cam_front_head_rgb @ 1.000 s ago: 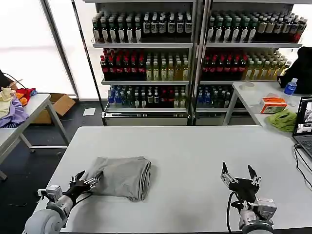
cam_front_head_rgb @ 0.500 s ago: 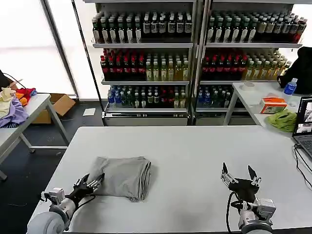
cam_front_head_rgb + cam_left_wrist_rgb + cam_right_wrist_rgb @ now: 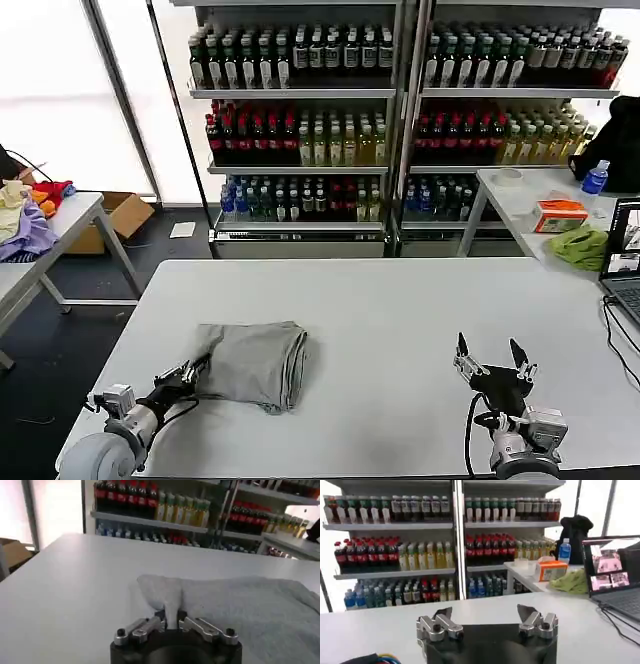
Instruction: Fold and organize the clothes.
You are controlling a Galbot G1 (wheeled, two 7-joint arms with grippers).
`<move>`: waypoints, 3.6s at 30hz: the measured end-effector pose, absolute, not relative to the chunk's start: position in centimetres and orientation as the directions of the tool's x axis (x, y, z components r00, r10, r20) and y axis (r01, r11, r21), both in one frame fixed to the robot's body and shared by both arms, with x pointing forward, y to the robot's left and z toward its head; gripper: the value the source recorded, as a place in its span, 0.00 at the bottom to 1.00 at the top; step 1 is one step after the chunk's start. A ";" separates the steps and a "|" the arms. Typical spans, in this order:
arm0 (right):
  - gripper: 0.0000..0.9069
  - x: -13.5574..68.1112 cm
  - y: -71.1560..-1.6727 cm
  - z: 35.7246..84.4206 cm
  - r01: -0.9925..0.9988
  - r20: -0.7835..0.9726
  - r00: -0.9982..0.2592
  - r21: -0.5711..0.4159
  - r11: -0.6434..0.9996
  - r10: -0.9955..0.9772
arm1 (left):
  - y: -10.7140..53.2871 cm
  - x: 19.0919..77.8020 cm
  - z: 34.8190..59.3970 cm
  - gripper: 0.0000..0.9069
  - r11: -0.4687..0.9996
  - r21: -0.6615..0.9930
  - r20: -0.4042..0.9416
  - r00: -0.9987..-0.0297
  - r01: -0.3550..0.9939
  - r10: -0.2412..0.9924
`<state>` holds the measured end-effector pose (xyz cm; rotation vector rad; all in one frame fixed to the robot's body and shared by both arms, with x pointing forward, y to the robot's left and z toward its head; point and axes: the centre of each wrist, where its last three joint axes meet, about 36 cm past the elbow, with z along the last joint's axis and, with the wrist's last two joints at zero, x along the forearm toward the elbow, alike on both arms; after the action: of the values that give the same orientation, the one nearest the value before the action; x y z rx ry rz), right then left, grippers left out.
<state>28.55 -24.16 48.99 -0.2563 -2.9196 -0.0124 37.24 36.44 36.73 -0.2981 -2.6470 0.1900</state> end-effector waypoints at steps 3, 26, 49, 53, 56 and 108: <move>1.00 28.6 -24.2 49.1 0.172 0.206 -0.964 -0.012 0.985 0.171 | 37.0 37.4 37.0 0.00 0.969 -0.181 0.433 -0.872 0.166 0.230; 1.00 29.7 -24.2 48.4 0.159 0.213 -0.965 -0.002 0.987 0.156 | 51.2 37.4 49.2 0.00 0.999 0.025 0.303 -0.953 0.032 0.023; 1.00 28.9 -25.2 47.2 0.242 0.257 -0.936 -0.025 0.970 0.241 | 27.5 34.1 46.1 0.00 0.862 -0.050 0.376 -0.790 0.504 0.484; 1.00 28.6 -25.2 47.0 0.246 0.268 -0.932 -0.033 0.969 0.246 | 24.0 33.5 44.9 0.00 0.831 -0.080 0.393 -0.749 0.550 0.533; 1.00 28.5 -25.3 47.0 0.248 0.273 -0.929 -0.038 0.968 0.249 | 22.0 33.4 44.1 0.00 0.817 -0.096 0.402 -0.729 0.569 0.554; 0.99 37.6 -18.6 43.5 0.037 0.478 -0.872 0.286 0.957 -0.109 | 22.3 40.6 44.6 1.00 0.922 -0.207 0.230 -0.899 0.328 0.372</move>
<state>37.57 -18.64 43.47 0.0513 -2.6010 -0.3931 40.64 22.33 44.59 -0.5228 -2.8158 0.2377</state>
